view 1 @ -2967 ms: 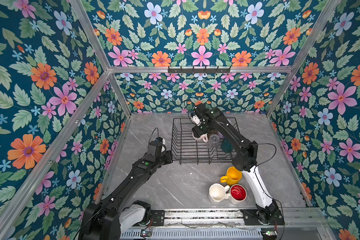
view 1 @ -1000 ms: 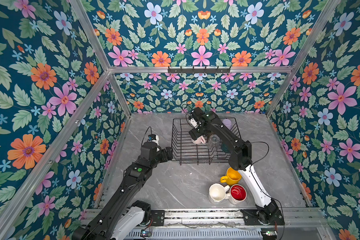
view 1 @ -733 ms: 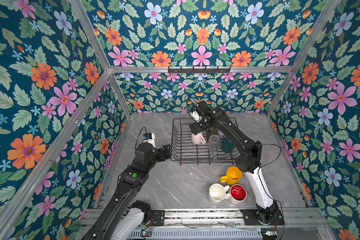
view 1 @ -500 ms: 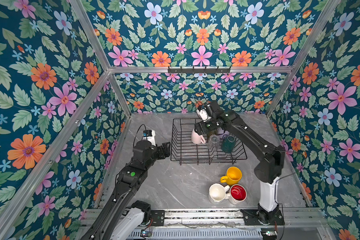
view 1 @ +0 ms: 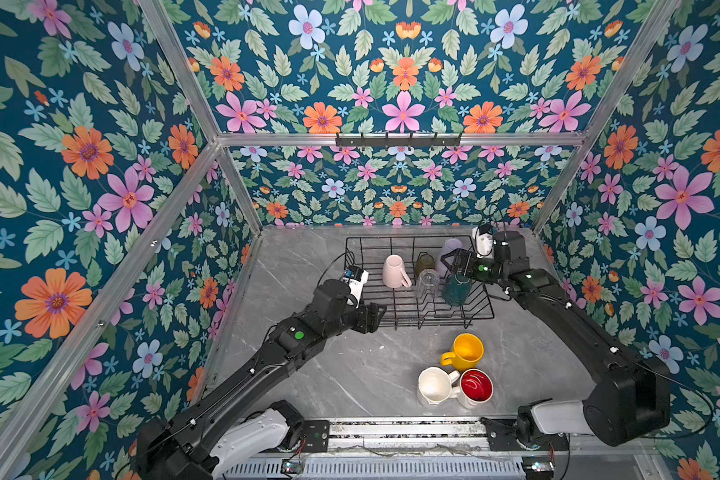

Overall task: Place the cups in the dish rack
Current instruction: 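Open the right gripper and lift off while the left reaches toward the white mug, then lower the left gripper onto the white mug rim and close it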

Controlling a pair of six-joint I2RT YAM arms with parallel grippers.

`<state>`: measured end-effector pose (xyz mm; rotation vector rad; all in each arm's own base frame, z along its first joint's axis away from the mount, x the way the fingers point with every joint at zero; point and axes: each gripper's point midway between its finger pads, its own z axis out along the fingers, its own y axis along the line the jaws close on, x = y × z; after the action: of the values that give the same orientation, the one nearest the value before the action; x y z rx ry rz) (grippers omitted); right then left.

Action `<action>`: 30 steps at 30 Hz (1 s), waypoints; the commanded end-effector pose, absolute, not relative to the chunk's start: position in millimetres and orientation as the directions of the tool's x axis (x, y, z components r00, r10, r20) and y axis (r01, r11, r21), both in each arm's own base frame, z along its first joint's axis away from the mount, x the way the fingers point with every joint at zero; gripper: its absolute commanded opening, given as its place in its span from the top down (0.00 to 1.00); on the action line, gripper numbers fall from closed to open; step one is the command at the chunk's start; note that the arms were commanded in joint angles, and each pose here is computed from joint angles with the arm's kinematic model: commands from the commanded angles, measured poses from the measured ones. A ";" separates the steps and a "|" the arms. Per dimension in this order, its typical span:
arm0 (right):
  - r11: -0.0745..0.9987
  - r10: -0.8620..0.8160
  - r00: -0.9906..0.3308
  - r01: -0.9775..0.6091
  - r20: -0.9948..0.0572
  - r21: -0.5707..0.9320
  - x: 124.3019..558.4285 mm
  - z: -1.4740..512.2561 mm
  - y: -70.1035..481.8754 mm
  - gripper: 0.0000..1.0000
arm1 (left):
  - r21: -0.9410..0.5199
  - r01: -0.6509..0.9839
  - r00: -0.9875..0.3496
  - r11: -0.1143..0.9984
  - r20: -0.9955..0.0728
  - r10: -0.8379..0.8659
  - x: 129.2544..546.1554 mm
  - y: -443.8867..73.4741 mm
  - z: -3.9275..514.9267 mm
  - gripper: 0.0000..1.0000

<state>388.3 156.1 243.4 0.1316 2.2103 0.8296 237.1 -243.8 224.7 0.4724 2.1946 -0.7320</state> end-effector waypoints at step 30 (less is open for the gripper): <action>0.801 0.405 -0.608 -0.124 -0.683 0.586 360.2 246.0 119.8 0.01 | -0.215 0.807 -0.554 0.551 -0.600 0.577 115.0 -354.9 142.3 0.35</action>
<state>359.2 124.7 246.2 0.2024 2.1074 0.7927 120.3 -356.6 147.1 1.0903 2.3099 -0.6784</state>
